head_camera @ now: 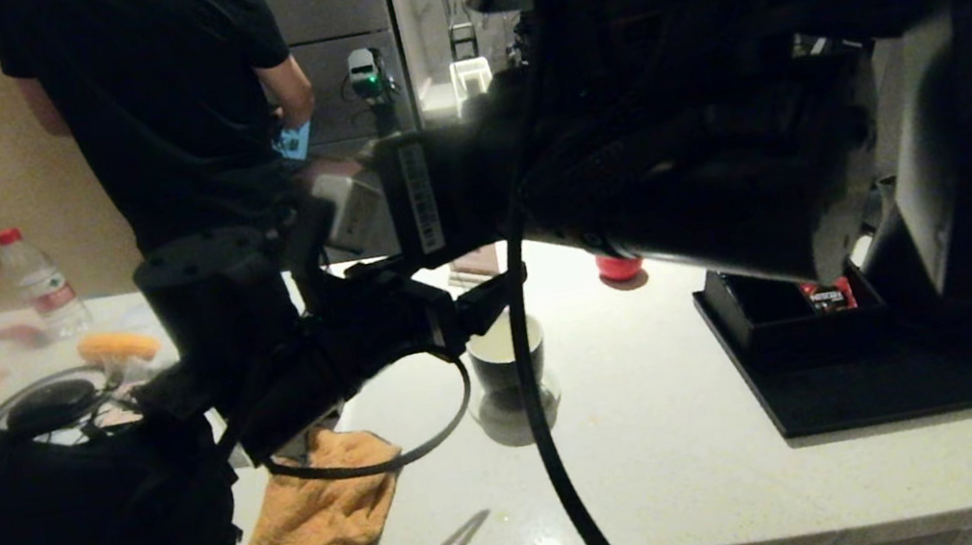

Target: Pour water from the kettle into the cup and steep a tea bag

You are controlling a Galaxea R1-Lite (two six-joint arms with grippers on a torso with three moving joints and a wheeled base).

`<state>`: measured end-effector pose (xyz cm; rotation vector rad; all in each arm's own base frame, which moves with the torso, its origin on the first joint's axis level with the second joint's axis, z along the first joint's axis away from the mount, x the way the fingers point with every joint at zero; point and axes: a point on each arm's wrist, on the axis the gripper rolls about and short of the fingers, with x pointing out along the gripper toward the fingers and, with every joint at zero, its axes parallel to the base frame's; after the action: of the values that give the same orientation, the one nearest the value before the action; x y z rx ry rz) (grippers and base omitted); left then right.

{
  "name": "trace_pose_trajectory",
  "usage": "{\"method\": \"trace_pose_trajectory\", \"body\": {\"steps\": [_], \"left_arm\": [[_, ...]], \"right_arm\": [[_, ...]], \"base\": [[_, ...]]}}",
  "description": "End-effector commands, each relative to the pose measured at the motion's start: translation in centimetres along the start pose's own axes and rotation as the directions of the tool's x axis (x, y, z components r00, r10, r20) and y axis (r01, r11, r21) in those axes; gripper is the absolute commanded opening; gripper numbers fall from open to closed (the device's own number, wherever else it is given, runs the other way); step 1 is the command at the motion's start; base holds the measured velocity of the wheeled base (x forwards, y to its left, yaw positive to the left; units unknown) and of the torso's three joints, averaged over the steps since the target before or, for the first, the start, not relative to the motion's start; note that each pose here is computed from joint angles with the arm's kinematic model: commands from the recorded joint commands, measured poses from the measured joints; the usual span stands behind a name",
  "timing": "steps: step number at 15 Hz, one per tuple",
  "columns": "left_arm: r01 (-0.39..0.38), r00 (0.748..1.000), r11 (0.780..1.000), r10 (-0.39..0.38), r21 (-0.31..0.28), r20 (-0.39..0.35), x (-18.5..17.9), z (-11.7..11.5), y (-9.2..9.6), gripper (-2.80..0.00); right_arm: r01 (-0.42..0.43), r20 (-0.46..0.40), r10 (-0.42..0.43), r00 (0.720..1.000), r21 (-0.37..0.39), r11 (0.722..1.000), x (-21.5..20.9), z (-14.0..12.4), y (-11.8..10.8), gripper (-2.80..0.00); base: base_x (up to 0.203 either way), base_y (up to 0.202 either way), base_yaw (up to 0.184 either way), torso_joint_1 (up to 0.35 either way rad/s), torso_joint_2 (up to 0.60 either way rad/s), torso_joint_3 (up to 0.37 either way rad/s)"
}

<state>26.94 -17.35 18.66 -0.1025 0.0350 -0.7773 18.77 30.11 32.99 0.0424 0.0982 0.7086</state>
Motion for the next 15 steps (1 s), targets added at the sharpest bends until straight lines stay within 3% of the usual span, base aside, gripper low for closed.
{"method": "trace_pose_trajectory", "body": {"steps": [1,11,12,15], "left_arm": [[0.000,1.000,1.000,0.000,-0.015,0.001,0.12,-0.13,0.03,0.00],[-0.023,1.000,1.000,0.024,-0.016,0.019,0.48,-0.48,0.37,0.00],[-0.028,0.999,0.999,0.029,-0.017,0.019,0.47,-0.47,0.41,-2.80],[-0.028,0.999,0.999,0.029,-0.016,0.019,0.53,-0.54,0.43,-2.80]], "right_arm": [[0.005,-0.002,-0.005,1.000,0.000,1.000,0.28,-0.17,0.03,-2.80],[0.008,-0.010,-0.008,1.000,-0.003,1.000,0.61,-0.46,-0.01,-2.80],[0.008,-0.011,-0.009,1.000,-0.003,1.000,0.63,-0.49,0.00,-2.80],[0.008,-0.011,-0.008,1.000,-0.003,1.000,0.63,-0.48,0.00,-2.80]], "base": [[0.000,0.000,0.000,0.000,0.00,0.000],[0.000,0.000,0.000,0.000,0.00,0.000],[0.000,0.000,0.000,0.000,0.00,0.000],[0.000,0.000,0.000,0.000,0.00,0.000]]}}
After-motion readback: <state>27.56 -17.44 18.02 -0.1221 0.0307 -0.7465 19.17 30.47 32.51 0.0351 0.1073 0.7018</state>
